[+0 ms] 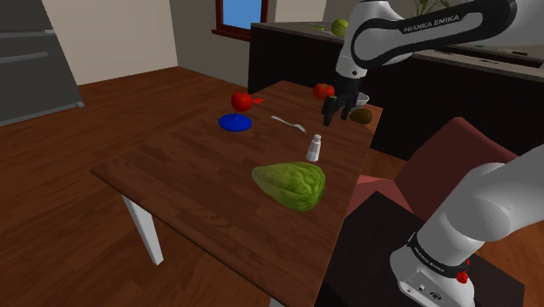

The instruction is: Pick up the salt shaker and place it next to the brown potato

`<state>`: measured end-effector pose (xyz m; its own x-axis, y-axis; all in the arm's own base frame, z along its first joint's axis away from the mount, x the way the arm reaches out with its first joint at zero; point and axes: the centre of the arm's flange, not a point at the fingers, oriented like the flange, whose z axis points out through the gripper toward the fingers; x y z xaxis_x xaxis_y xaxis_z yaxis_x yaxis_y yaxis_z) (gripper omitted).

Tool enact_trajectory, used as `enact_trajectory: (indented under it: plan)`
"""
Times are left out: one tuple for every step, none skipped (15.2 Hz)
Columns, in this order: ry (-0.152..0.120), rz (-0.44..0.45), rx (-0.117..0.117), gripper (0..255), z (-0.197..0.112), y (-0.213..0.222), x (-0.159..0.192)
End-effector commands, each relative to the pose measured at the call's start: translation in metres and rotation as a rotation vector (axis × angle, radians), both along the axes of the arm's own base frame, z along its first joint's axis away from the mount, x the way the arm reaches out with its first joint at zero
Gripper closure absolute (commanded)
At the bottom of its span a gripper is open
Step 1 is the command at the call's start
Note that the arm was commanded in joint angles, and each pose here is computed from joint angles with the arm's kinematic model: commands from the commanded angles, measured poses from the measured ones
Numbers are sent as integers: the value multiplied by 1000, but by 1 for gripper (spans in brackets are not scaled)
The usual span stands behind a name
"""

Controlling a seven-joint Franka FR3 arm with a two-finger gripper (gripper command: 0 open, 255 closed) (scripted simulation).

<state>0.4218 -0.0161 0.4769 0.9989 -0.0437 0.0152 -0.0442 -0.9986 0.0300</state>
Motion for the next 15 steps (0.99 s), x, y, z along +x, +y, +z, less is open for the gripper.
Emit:
enact_trajectory:
  plan:
    - [8,-28,-11,0,-20,1,19]
    - [12,-42,-17,0,-30,-1,29]
    - [16,-56,-23,0,-40,-3,38]
    - [21,-70,-29,0,-49,-5,48]
    - [25,-84,-35,0,-59,-7,57]
    - [29,-98,-40,0,-69,-10,66]
    - [32,-107,-44,0,-75,-11,72]
    - [32,-107,-44,0,-80,-12,72]
    - [32,-107,-44,0,-85,-12,72]
    - [32,-107,-44,0,-90,-12,72]
    - [32,-107,-44,0,-96,-13,72]
    - [32,-107,-44,0,-101,-13,72]
    - [32,-107,-44,0,-106,-14,71]
    - [32,-107,-44,0,-111,-14,71]
    - [32,-107,-44,0,-114,-14,71]
